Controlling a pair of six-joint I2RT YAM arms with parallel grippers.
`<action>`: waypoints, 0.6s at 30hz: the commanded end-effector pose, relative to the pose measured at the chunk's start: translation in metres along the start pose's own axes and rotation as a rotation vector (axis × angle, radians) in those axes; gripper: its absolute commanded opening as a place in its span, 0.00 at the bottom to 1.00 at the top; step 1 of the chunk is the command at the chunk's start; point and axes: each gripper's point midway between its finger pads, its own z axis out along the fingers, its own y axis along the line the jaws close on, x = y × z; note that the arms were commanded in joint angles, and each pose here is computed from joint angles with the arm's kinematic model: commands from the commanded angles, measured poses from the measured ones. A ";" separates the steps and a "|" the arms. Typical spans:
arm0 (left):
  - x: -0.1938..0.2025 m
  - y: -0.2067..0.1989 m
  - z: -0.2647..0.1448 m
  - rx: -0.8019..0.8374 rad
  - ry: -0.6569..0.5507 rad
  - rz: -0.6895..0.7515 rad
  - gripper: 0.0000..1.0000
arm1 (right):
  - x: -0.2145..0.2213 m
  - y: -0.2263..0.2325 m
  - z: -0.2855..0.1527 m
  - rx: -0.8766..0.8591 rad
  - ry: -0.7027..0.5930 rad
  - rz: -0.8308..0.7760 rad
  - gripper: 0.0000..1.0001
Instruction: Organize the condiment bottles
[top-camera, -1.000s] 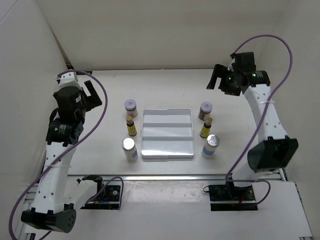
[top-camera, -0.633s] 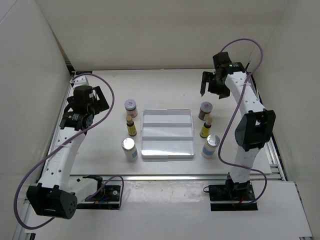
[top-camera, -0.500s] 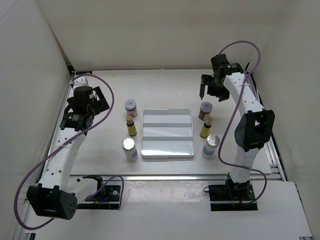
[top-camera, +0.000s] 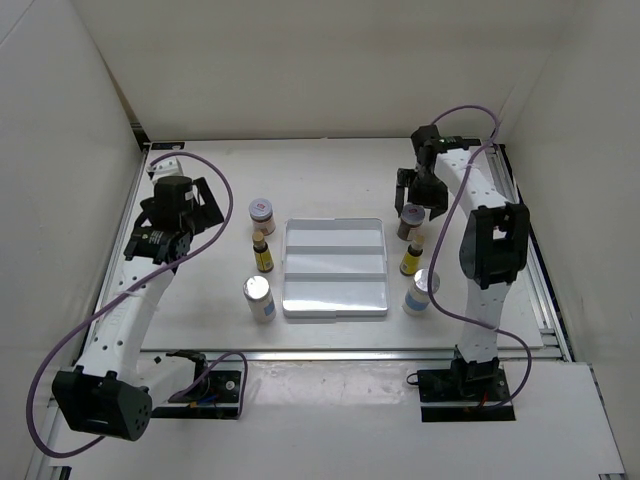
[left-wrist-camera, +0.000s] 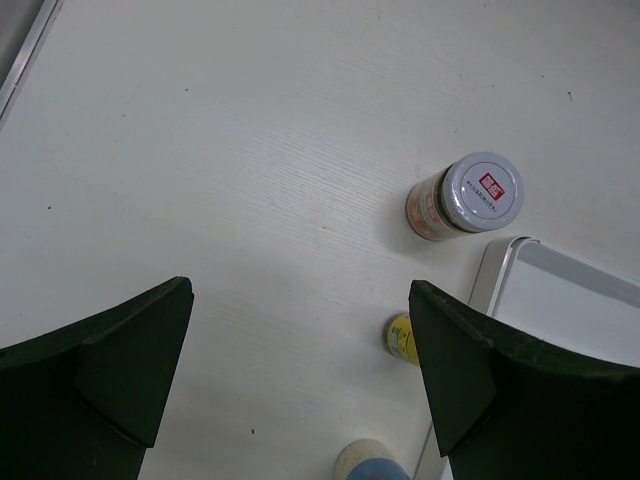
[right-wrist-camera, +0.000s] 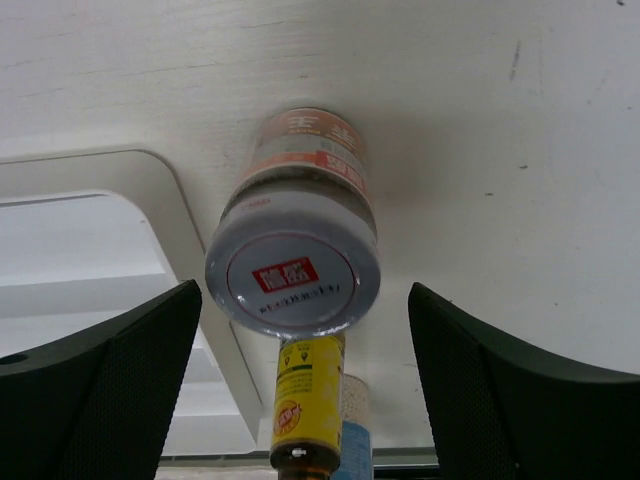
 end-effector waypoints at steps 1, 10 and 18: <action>-0.006 0.002 -0.003 -0.023 -0.029 0.008 1.00 | 0.006 0.005 0.011 -0.026 0.042 0.009 0.83; 0.000 0.003 0.000 -0.027 -0.020 0.012 1.00 | 0.004 0.008 0.009 -0.047 0.032 0.010 0.40; 0.001 -0.003 0.005 -0.012 -0.013 0.027 1.00 | -0.026 0.029 -0.050 -0.049 -0.144 -0.077 0.23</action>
